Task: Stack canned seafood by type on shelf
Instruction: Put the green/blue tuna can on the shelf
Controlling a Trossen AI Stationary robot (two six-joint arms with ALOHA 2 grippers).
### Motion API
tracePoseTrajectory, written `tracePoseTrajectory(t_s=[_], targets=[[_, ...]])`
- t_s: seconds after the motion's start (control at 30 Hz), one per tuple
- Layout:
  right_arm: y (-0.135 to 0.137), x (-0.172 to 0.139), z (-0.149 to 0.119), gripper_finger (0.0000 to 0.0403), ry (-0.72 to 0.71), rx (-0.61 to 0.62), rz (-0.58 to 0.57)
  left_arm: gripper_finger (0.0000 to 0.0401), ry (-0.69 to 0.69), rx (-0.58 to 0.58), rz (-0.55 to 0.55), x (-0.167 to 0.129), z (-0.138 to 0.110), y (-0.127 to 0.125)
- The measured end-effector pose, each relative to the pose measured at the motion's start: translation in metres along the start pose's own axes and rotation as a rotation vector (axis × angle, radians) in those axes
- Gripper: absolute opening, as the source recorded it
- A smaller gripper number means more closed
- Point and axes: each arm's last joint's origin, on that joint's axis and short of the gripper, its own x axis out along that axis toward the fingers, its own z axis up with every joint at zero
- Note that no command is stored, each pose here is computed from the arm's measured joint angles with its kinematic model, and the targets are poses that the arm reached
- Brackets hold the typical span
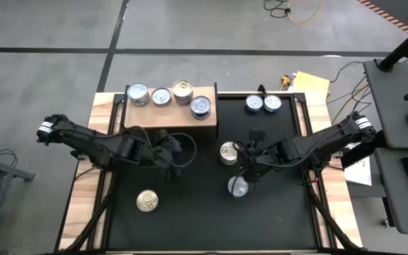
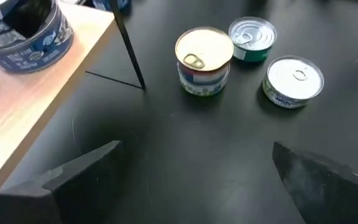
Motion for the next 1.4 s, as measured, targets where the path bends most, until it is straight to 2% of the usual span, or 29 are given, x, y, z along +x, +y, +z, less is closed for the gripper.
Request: tracePoseTrajectory(t_s=[0.1, 0.2, 0.4, 0.73, 1.1, 1.27, 1.4], targets=[[0.001, 0.002, 0.002, 0.0055, -0.008, 0.035, 0.001, 0.0400, -0.016, 0.015, 0.009, 0.002, 0.005, -0.002], [0.003, 0.005, 0.001, 0.0058, 0.007, 0.079, 0.004, 0.0400, -0.009, 0.109, 0.030, 0.006, 0.008, -0.006], [0.005, 0.004, -0.003, 0.0053, 0.039, 0.124, 0.002, 0.0400, 0.030, 0.113, 0.047, 0.021, 0.010, -0.016], [0.012, -0.006, -0.025, 0.0046, 0.073, 0.196, 0.008, 0.0399, 0.252, 0.140, 0.168, 0.025, 0.007, -0.018], [0.036, -0.001, -0.057, 0.0078, 0.110, 0.231, 0.017, 0.0377, 0.185, 0.185, 0.135, -0.003, 0.000, -0.033], [0.048, 0.000, -0.076, 0.0105, 0.076, 0.268, 0.019, 0.0368, 0.094, 0.180, 0.162, -0.023, -0.009, -0.038], [0.059, 0.004, -0.088, 0.0125, 0.049, 0.246, 0.031, 0.0364, 0.023, 0.188, 0.191, -0.035, -0.017, -0.040]])
